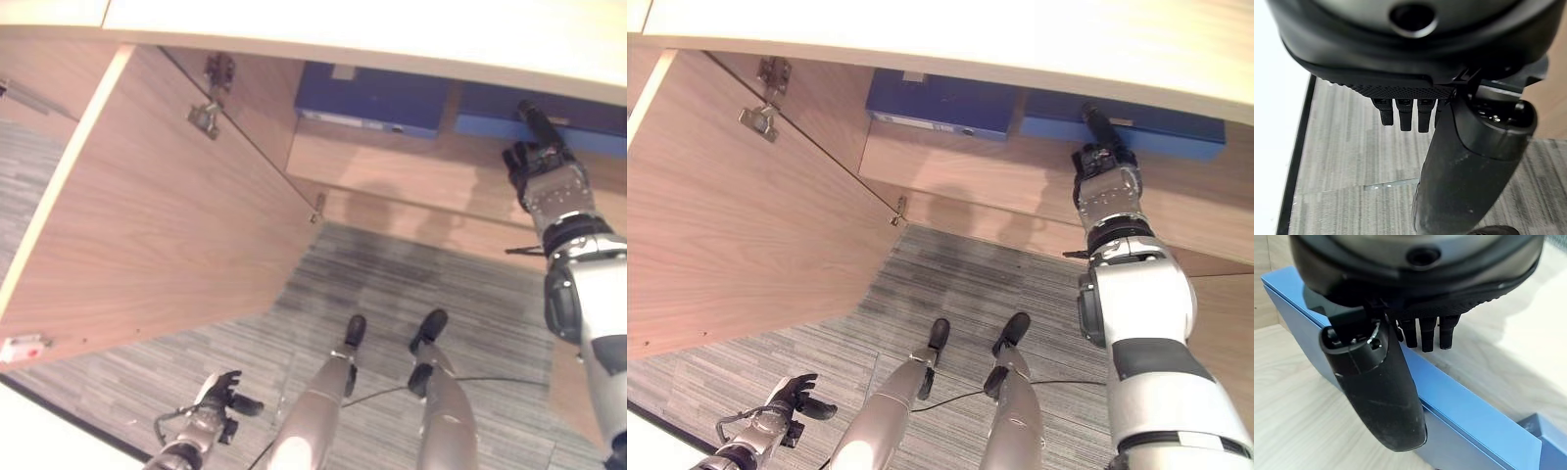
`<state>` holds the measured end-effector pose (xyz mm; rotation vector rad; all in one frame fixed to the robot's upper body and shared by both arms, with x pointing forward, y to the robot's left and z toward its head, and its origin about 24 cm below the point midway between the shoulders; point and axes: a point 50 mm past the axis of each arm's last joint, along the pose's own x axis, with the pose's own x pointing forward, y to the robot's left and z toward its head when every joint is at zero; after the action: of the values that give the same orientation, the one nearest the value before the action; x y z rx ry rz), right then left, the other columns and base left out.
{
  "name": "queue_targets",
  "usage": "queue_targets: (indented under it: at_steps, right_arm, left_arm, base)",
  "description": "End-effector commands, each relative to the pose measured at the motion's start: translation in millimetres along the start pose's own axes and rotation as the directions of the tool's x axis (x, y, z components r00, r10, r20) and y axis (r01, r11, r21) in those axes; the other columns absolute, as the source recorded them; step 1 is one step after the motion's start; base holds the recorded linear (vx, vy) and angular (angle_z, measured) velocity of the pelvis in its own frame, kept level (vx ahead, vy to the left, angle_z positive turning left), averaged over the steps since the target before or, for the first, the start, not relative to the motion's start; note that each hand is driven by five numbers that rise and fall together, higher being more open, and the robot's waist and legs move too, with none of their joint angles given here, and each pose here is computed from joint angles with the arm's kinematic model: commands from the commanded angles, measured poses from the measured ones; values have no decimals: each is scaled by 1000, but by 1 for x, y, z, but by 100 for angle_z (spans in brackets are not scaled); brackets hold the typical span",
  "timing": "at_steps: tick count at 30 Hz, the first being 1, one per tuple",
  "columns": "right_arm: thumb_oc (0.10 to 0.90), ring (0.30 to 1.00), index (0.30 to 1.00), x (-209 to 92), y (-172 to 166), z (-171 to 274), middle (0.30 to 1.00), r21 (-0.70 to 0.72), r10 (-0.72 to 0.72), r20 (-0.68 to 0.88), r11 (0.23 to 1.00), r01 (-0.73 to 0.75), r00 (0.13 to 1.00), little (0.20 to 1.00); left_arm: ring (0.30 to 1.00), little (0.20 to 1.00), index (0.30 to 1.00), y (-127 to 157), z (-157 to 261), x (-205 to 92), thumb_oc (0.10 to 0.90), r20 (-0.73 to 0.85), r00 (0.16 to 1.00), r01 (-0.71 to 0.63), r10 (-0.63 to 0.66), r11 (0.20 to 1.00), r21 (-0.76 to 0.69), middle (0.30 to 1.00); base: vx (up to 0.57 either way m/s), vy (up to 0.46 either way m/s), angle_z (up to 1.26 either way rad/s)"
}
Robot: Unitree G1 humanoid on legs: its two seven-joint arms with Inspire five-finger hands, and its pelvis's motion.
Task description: Put the empty folder in the office cabinet
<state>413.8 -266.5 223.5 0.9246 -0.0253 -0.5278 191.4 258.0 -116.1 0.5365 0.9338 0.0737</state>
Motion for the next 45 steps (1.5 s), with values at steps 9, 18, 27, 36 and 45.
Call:
queue_targets:
  at_steps: [9, 18, 27, 36, 45]
  right_arm:
    - [800, 900, 900, -4, 0, -20, 900, 224, 98, 72, 968, -111, 993, 900]
    - [800, 900, 900, -6, 3, -8, 900, 408, 144, 145, 893, -192, 979, 900]
    - [800, 900, 900, -11, 15, -22, 900, 301, 280, 110, 905, -301, 954, 900]
    - [800, 900, 900, -6, -11, -51, 900, 101, 249, -25, 964, -245, 968, 900]
    - [800, 900, 900, -14, 2, -76, 900, -104, 341, -128, 929, -354, 931, 900]
  left_arm:
    - [900, 900, 900, 14, -57, -11, 800, -186, 981, -58, 61, 998, 20, 900]
    - [900, 900, 900, 15, -67, -15, 800, -198, 979, -50, 51, 999, 11, 900]
    - [900, 900, 900, 26, -73, -17, 800, -207, 977, -56, 58, 998, 15, 900]
    - [900, 900, 900, 29, -73, -17, 800, -206, 978, -38, 43, 999, 32, 900]
    - [900, 900, 900, 32, -57, -12, 800, -150, 988, -28, 38, 997, 67, 900]
  base:
    - [6, 4, -7]
    - [0, 0, 0]
    - [0, 0, 0]
    - [-3, 1, 0]
    - [-16, 13, -8]
